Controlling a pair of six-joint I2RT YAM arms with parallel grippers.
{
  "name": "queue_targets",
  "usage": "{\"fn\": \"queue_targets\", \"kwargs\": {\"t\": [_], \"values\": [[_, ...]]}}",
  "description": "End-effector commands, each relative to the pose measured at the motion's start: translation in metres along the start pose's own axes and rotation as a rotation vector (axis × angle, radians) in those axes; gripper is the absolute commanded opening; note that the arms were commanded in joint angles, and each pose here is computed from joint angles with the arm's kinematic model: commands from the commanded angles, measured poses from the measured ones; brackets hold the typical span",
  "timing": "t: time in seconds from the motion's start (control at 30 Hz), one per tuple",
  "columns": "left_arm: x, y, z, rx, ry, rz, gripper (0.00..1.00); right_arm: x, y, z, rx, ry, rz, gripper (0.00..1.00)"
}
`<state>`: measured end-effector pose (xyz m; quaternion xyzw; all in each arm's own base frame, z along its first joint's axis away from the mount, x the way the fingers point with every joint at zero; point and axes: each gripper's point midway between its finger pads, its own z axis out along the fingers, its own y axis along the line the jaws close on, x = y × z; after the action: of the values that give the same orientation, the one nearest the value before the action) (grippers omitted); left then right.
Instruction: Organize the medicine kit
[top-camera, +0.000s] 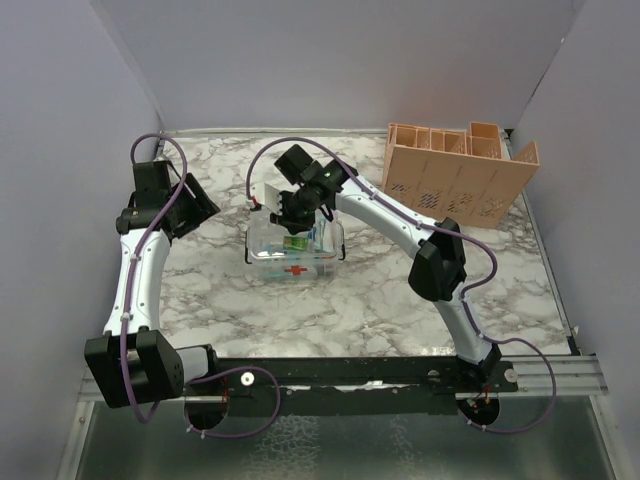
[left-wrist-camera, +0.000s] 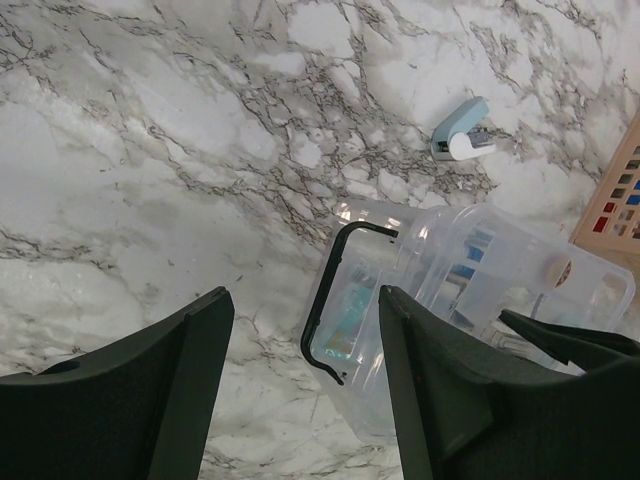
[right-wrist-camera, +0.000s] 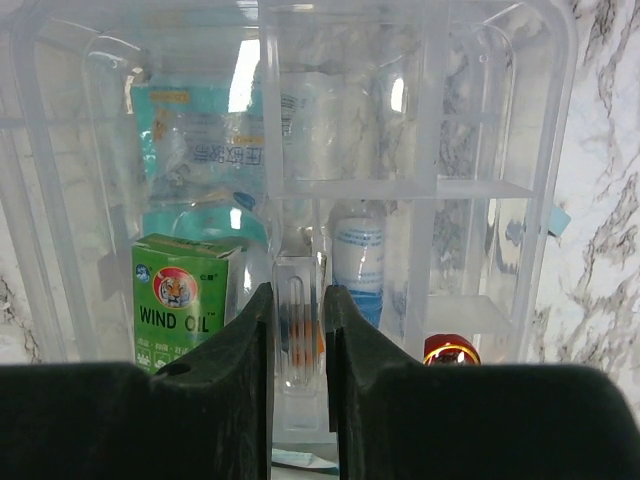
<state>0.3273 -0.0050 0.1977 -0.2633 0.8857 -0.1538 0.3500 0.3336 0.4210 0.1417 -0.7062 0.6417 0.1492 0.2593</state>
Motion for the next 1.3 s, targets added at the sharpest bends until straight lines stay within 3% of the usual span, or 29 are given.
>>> {"fn": "queue_targets", "kwargs": {"t": [0.0,0.33,0.7,0.97,1.27], "values": [[-0.008,-0.009,-0.006,0.045,-0.034,0.002,0.63,-0.005,0.022,-0.007,-0.102,-0.032,0.014,0.01],[-0.005,-0.01,-0.006,0.056,-0.026,0.0,0.63,-0.013,0.028,-0.025,-0.136,-0.071,0.045,0.01],[-0.003,-0.011,-0.006,0.064,-0.02,0.0,0.63,0.005,0.022,-0.004,-0.113,-0.01,0.055,0.02],[-0.002,-0.013,-0.004,0.075,-0.013,0.003,0.63,0.013,0.022,0.003,-0.106,0.021,0.077,0.21],[-0.002,-0.015,-0.001,0.086,-0.001,0.005,0.63,-0.015,0.011,-0.012,-0.065,-0.068,0.089,0.36]]}}
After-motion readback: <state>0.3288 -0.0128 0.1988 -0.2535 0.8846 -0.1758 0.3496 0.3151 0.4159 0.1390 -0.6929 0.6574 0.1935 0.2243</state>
